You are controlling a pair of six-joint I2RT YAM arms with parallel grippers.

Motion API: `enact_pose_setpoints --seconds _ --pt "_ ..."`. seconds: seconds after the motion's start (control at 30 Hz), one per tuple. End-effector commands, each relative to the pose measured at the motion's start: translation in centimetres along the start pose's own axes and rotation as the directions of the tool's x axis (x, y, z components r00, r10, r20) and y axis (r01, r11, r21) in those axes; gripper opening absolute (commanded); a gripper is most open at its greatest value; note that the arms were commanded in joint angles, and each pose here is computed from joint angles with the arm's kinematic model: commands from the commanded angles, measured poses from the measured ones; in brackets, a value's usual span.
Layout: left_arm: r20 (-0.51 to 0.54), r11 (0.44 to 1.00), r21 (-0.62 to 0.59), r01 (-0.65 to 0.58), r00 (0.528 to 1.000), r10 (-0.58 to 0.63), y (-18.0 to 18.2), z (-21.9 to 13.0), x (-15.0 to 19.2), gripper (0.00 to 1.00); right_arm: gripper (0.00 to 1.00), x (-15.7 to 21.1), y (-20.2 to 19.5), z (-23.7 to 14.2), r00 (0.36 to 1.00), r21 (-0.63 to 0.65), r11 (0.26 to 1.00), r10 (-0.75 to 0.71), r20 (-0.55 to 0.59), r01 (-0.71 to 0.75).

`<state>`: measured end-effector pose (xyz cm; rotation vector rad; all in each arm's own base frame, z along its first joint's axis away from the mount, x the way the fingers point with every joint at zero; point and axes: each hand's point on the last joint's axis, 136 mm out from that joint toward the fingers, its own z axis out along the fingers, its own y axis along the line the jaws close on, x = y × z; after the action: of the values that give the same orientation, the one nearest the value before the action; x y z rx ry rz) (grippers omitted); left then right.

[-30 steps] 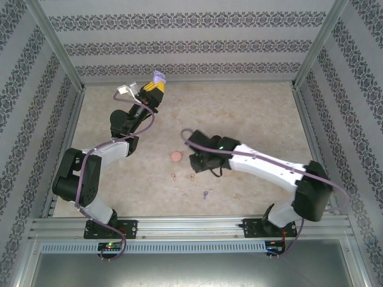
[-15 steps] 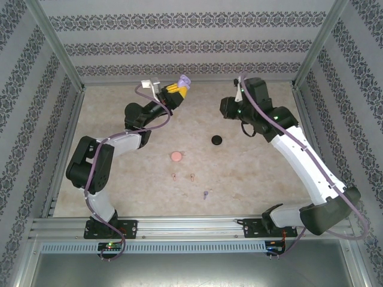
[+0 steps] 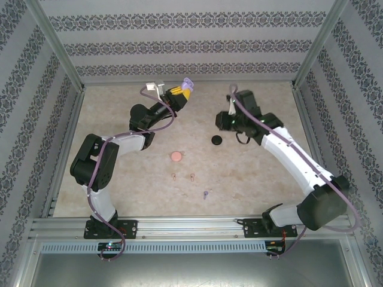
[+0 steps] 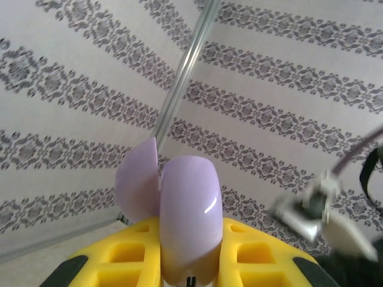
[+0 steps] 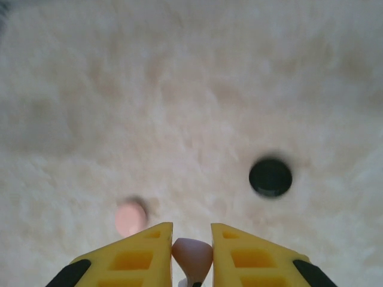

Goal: Insert the wireless bluetooth earbuds into the charging case

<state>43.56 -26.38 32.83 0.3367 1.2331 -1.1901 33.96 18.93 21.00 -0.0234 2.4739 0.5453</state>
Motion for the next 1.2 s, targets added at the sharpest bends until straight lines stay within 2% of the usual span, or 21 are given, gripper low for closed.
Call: enact_pose_setpoints --seconds 0.0,0.23,0.47,0.63,0.73,0.83,0.93,1.07,1.17 --pt "0.032 0.999 -0.044 0.008 0.999 -0.007 -0.3 -0.3 -1.8 0.00 0.20 4.8 -0.9 3.2 0.994 0.043 0.999 0.008 -0.108 -0.003" --pt "0.027 0.990 -0.137 -0.015 0.999 0.018 0.0 -1.4 -2.9 0.00 0.18 13.1 -3.6 8.3 0.959 0.175 0.983 0.000 -0.285 0.052" --pt "0.015 0.989 -0.148 -0.010 1.000 0.012 -0.1 -1.9 -2.9 0.00 0.19 16.7 -4.6 10.3 0.930 0.272 0.956 -0.004 -0.367 0.112" --pt "0.013 0.988 -0.153 -0.012 1.000 0.014 -0.2 -2.1 -3.0 0.00 0.29 18.1 -5.3 10.8 0.916 0.311 0.940 -0.002 -0.401 0.138" --pt "0.018 0.988 -0.157 -0.006 1.000 0.009 -0.1 -2.3 -3.0 0.00 0.40 18.4 -5.3 11.0 0.912 0.314 0.938 -0.004 -0.410 0.145" --pt "0.020 0.987 -0.158 0.005 1.000 -0.002 -0.1 -2.3 -3.0 0.00 0.52 17.7 -4.9 10.5 0.919 0.305 0.942 -0.007 -0.394 0.138" --pt "0.019 0.989 -0.145 0.018 1.000 -0.016 -0.4 -2.1 -3.2 0.00 0.63 15.1 -3.5 8.8 0.942 0.258 0.961 -0.008 -0.335 0.100" --pt "-0.011 0.995 -0.099 0.034 0.999 -0.035 -1.2 -1.6 -3.3 0.00 0.68 8.7 -0.9 4.4 0.986 0.100 0.995 0.034 -0.164 -0.018" --pt "-0.047 0.998 -0.031 0.059 0.997 -0.060 -2.3 -1.0 -3.2 0.00 0.67 3.2 0.9 1.2 0.999 -0.054 0.997 0.049 -0.016 -0.049"
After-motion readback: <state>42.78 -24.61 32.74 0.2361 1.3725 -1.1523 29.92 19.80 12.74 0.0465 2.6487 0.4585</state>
